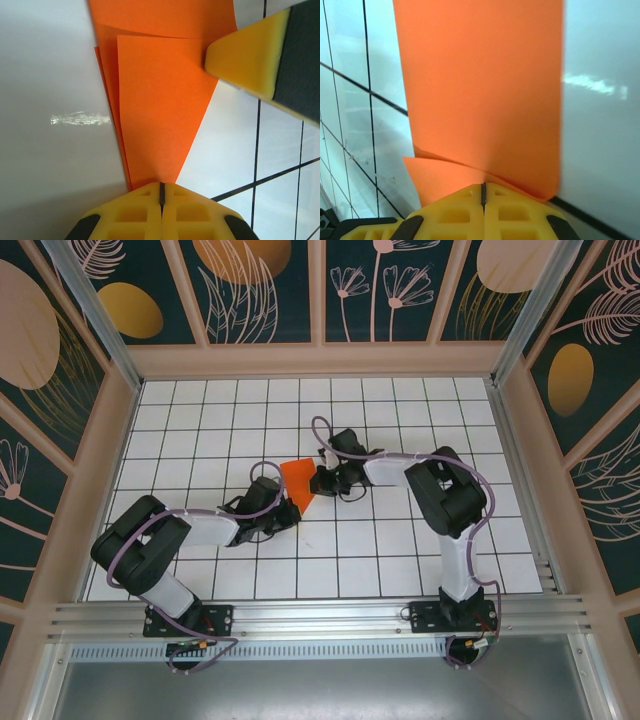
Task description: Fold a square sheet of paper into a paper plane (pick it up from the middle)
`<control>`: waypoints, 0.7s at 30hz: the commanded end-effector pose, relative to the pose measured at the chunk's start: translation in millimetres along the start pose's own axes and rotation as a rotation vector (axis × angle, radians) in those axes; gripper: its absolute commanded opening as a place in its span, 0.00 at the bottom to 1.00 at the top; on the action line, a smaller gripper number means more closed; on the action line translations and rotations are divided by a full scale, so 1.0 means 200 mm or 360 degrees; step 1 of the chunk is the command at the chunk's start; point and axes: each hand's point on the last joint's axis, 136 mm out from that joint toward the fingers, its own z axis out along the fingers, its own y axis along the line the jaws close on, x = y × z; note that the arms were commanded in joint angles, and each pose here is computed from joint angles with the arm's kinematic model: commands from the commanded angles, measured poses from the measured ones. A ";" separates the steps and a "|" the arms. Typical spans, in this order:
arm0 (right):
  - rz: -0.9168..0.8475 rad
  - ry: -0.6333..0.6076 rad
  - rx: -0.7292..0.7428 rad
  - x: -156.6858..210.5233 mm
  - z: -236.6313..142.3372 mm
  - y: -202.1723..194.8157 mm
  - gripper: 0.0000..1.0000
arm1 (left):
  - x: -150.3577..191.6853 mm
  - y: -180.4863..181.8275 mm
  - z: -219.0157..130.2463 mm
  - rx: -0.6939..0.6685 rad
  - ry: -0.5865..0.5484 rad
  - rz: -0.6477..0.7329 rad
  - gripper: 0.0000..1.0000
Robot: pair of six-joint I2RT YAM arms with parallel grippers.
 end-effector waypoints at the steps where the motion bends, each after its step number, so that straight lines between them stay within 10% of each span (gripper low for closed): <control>1: 0.0022 -0.0082 0.0177 -0.10 -0.02 -0.21 0.05 | 0.29 0.40 -0.02 -0.0454 0.0309 -0.0030 0.05; 13: -0.0058 -0.0276 0.0191 -0.33 -0.19 -0.17 0.07 | 0.27 0.38 -0.03 -0.0446 0.0292 -0.0004 0.05; 21: -0.0141 -0.0124 0.0052 -0.08 -0.12 0.04 0.11 | 0.24 0.35 -0.02 -0.0421 0.0268 0.0001 0.05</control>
